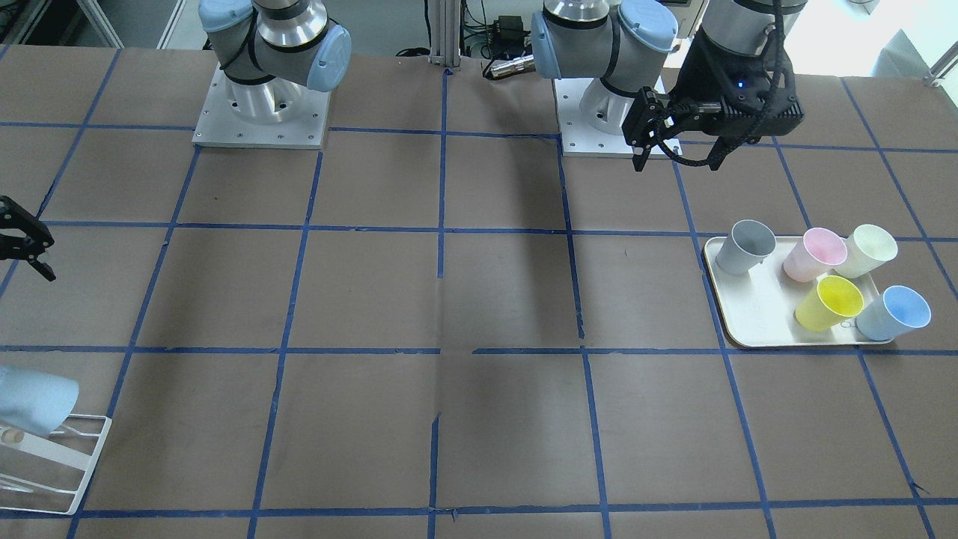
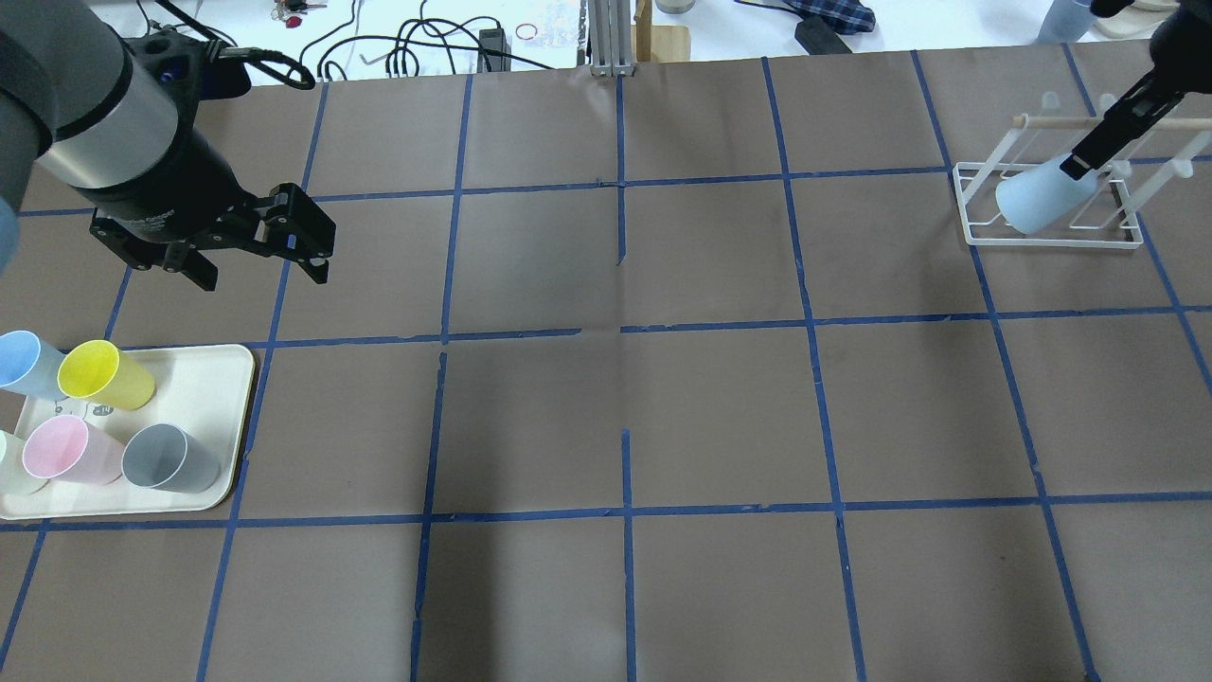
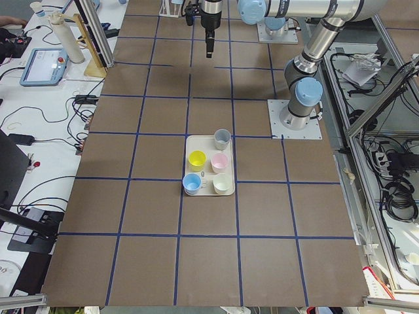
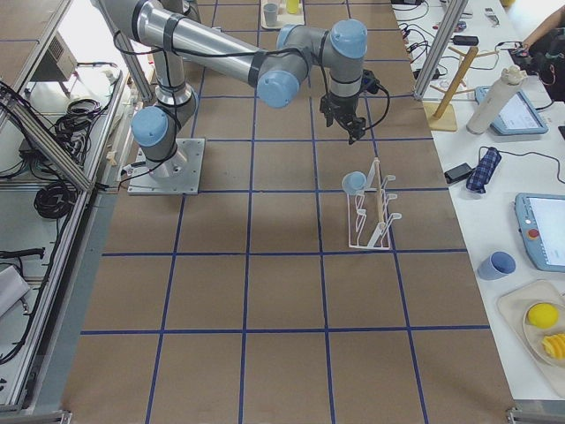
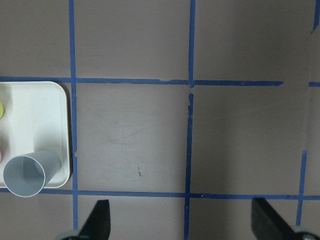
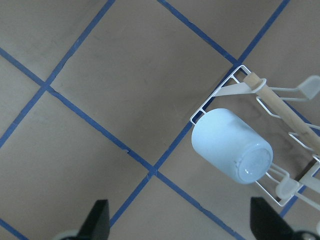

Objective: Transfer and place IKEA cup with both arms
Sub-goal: 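Lower the right gripper onto the light blue cup and close on it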

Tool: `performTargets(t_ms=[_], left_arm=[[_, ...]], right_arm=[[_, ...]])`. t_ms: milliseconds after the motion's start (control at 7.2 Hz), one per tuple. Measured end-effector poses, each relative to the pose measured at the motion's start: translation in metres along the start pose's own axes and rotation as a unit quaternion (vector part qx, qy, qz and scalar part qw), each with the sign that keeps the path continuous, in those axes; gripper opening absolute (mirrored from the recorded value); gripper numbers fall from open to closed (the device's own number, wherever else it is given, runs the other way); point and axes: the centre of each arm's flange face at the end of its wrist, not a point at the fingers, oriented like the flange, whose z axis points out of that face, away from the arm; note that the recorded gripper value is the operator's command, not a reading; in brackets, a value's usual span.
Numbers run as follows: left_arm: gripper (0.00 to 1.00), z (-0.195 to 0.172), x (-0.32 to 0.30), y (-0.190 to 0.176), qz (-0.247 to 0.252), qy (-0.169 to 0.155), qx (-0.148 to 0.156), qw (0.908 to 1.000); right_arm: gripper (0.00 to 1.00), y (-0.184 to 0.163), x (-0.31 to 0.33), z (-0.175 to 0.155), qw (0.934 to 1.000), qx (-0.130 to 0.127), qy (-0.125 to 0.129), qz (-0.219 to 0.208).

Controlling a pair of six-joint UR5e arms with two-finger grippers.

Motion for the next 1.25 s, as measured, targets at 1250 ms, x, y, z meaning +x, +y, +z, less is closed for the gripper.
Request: performTargets(t_ms=[1250], left_arm=[[1.0,0.0,-0.001,-0.001,0.0,0.0,0.0,1.0]], right_arm=[[1.0,-0.002,0.06,0.112,0.9984,0.023,0.024,-0.046]])
